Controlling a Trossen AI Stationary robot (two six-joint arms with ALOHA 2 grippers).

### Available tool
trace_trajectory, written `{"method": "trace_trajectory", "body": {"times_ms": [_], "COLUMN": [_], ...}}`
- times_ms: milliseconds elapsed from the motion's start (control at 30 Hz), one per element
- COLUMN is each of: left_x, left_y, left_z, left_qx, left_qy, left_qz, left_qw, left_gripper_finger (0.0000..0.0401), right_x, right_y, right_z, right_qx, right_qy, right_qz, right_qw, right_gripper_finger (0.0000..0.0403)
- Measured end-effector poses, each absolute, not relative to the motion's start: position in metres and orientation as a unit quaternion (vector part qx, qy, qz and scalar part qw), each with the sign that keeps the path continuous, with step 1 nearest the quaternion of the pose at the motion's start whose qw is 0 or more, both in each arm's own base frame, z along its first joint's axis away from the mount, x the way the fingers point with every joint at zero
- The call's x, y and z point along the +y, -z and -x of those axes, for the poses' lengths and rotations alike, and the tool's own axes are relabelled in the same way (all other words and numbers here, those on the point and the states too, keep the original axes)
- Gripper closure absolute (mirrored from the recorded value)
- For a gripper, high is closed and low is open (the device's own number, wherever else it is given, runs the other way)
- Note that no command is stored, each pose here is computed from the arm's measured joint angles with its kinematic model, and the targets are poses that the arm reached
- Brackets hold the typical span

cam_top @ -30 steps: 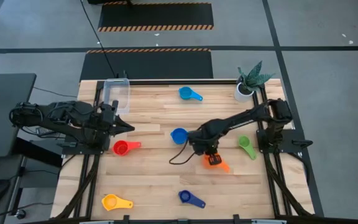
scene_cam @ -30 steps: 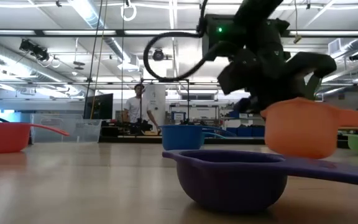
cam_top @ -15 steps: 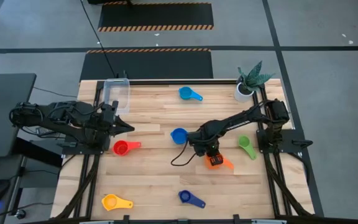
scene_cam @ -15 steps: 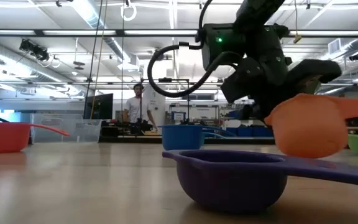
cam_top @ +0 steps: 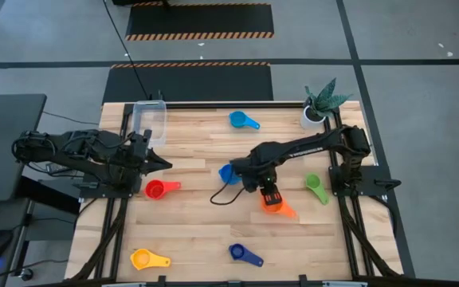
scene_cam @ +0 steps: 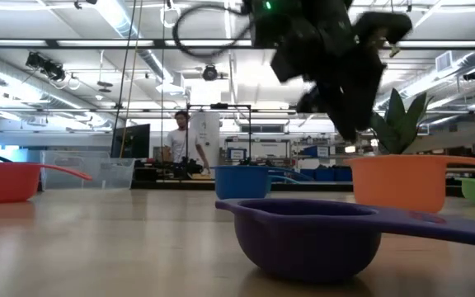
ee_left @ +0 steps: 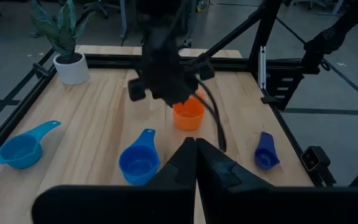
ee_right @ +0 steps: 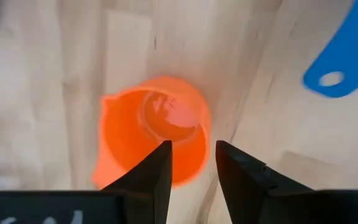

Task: Nest measuring cups in basket
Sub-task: Stack the blue measuring cup on top of the orange measuring cup

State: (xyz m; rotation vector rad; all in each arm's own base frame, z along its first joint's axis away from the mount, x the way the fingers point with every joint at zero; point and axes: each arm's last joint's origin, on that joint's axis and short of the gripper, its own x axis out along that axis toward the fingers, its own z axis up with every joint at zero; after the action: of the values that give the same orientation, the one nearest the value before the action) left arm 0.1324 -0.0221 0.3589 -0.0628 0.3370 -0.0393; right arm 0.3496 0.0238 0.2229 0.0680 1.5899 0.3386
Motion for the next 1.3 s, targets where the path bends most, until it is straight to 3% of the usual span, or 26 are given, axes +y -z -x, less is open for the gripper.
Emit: {"method": "trace_trajectory", "body": {"times_ms": [233, 467, 833, 1133, 1300], "left_x": [-0.022, -0.022, -0.022, -0.015, -0.011], "left_y": [-0.359, -0.362, -0.363, -0.357, -0.359], "left_z": [-0.133, -0.133, -0.134, -0.135, -0.149], "left_qx": [0.165, 0.151, 0.146, 0.170, 0.242], "left_qy": [0.019, 0.010, 0.016, -0.059, -0.077], "left_qz": [0.034, 0.102, 0.056, 0.112, 0.130], "left_qw": [0.986, 0.983, 0.988, 0.977, 0.958], "left_gripper_finger": [0.0388, 0.0388, 0.0388, 0.0397, 0.0398], "right_x": [0.017, 0.006, 0.002, 0.008, 0.018], "right_y": [-0.282, -0.334, -0.394, -0.452, -0.489], "right_z": [-0.363, -0.367, -0.359, -0.333, -0.293], "right_qx": [0.667, 0.616, 0.547, 0.440, 0.366], "right_qy": [-0.144, -0.096, -0.028, -0.035, -0.059], "right_qz": [-0.031, -0.018, 0.018, 0.006, -0.007], "right_qw": [0.731, 0.781, 0.836, 0.897, 0.929], "right_gripper_finger": [0.0271, 0.0272, 0.0273, 0.0273, 0.0274]}}
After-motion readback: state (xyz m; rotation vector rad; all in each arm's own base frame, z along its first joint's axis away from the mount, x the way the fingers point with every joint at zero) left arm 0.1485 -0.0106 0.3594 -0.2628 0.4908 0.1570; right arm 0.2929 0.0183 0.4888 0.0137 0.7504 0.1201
